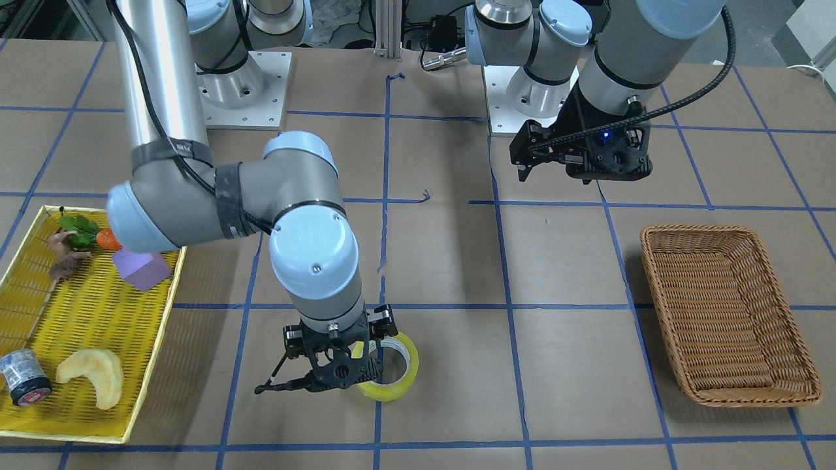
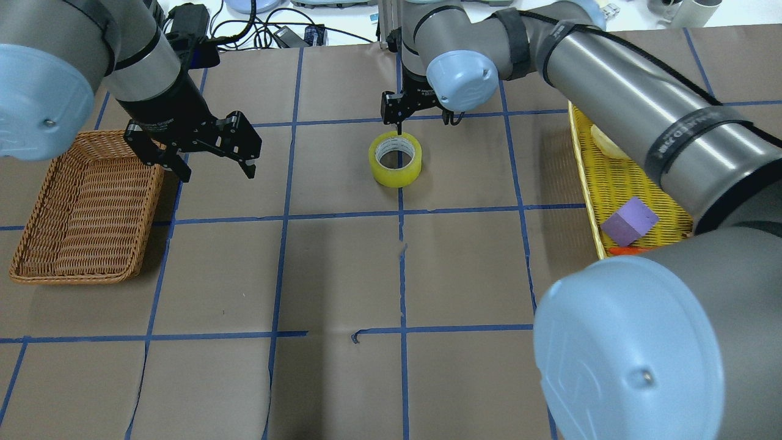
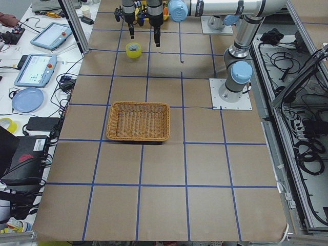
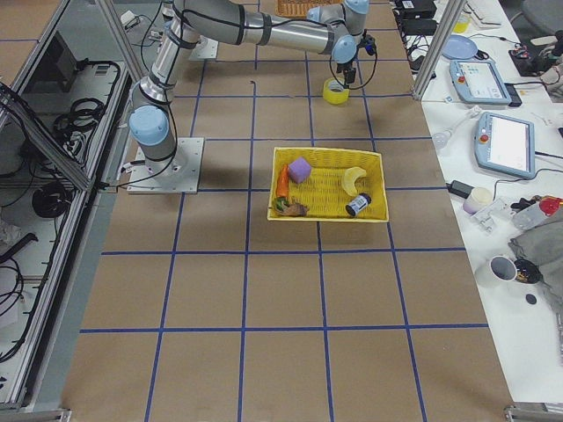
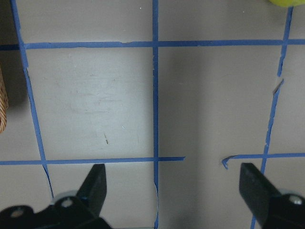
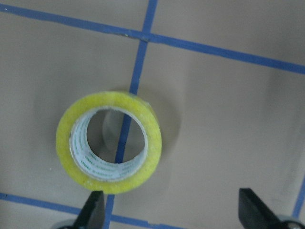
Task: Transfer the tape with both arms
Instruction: 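Raise the right gripper back over the tray while the left gripper reaches toward the tape, then lower the left gripper onto the tape roll rim and grasp it, then lift the tape roll with the left gripper and carry it into the wicker basket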
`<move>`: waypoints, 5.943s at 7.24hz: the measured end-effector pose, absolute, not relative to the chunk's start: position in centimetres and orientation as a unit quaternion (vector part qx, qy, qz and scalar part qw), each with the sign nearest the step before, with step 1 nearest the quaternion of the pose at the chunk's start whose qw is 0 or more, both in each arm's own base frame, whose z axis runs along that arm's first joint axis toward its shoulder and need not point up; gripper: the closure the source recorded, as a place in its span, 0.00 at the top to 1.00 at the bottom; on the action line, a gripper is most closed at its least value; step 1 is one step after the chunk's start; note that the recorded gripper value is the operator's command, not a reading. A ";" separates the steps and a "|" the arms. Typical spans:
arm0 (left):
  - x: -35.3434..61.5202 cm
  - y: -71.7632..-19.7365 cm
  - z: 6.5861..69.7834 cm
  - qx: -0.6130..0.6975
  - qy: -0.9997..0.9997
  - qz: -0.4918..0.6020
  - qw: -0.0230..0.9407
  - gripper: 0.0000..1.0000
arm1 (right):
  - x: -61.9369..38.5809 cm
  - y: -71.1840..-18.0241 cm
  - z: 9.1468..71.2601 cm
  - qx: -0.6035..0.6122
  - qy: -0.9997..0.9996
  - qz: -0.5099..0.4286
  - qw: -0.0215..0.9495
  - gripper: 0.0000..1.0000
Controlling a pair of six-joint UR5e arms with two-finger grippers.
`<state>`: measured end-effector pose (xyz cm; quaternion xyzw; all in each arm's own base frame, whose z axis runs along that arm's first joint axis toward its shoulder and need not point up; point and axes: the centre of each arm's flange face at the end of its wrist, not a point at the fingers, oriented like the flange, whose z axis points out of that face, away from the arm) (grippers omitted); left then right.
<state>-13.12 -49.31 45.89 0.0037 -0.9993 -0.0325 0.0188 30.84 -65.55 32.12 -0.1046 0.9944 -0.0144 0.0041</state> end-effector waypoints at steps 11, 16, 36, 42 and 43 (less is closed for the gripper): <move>-27.3 -61.5 29.2 0.023 -0.988 0.122 0.089 1.00 | 15.6 -49.4 51.2 -0.038 0.999 -0.031 -0.022 1.00; -28.9 -63.3 20.8 0.017 -0.992 0.090 0.084 1.00 | 15.8 -49.3 51.3 -0.040 0.998 -0.032 -0.022 1.00; 23.8 -56.9 34.5 -0.081 -0.996 0.008 -0.020 0.00 | 15.8 -49.2 51.2 -0.041 0.999 -0.028 -0.020 1.00; 26.5 -53.6 22.8 -0.078 -0.995 0.066 -0.016 1.00 | 15.9 -49.3 51.3 -0.041 0.999 -0.030 -0.017 1.00; 26.7 -53.9 23.7 -0.079 -0.993 0.086 -0.036 1.00 | 15.8 -49.3 51.3 -0.041 0.999 -0.029 -0.018 1.00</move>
